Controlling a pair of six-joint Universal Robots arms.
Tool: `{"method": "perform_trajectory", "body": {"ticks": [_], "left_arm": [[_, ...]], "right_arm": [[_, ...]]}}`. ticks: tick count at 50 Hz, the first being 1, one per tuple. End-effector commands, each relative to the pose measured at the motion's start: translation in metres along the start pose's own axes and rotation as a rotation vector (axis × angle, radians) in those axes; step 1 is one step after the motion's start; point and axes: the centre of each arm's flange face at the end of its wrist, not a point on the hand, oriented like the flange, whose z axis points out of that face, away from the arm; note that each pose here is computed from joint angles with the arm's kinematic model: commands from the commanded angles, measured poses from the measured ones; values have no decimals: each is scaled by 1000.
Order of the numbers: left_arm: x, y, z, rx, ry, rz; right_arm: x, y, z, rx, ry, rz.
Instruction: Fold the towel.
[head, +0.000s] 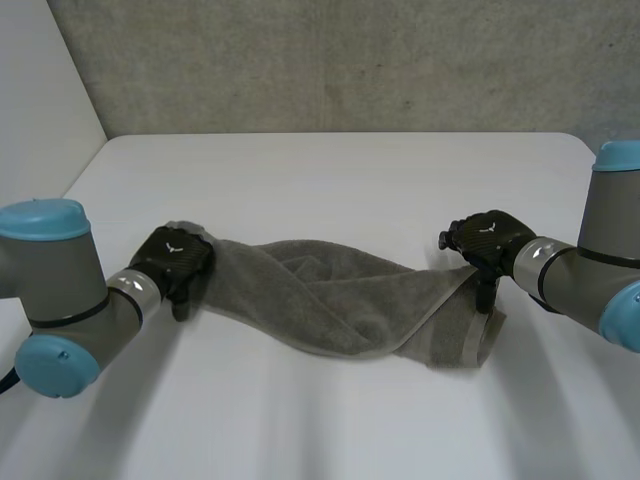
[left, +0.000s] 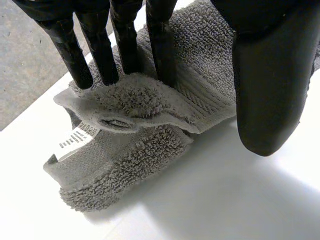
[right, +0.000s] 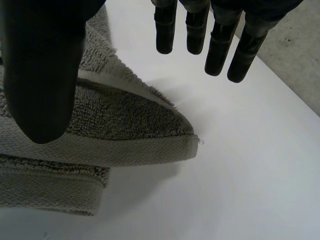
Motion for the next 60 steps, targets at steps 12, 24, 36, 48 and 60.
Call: {"method": "perform_trajectory", "body": {"ticks": [12,24,36,48,60], "left_arm": [[-12,3,0,-17,-27,102],[-21,7,2,-26,-49,142],[-28,8,9,-7,-74,141],[-30,8,13,23,-95,150],[-31,8,17,29,-99,151]], "right_arm": [[2,1,6,3,3,2],[22,-3,24,23,48,3],[24,14,47,-59,2,46],[15,22,50,-109,-47,105],[49,-10,26,-17,18,267]]}}
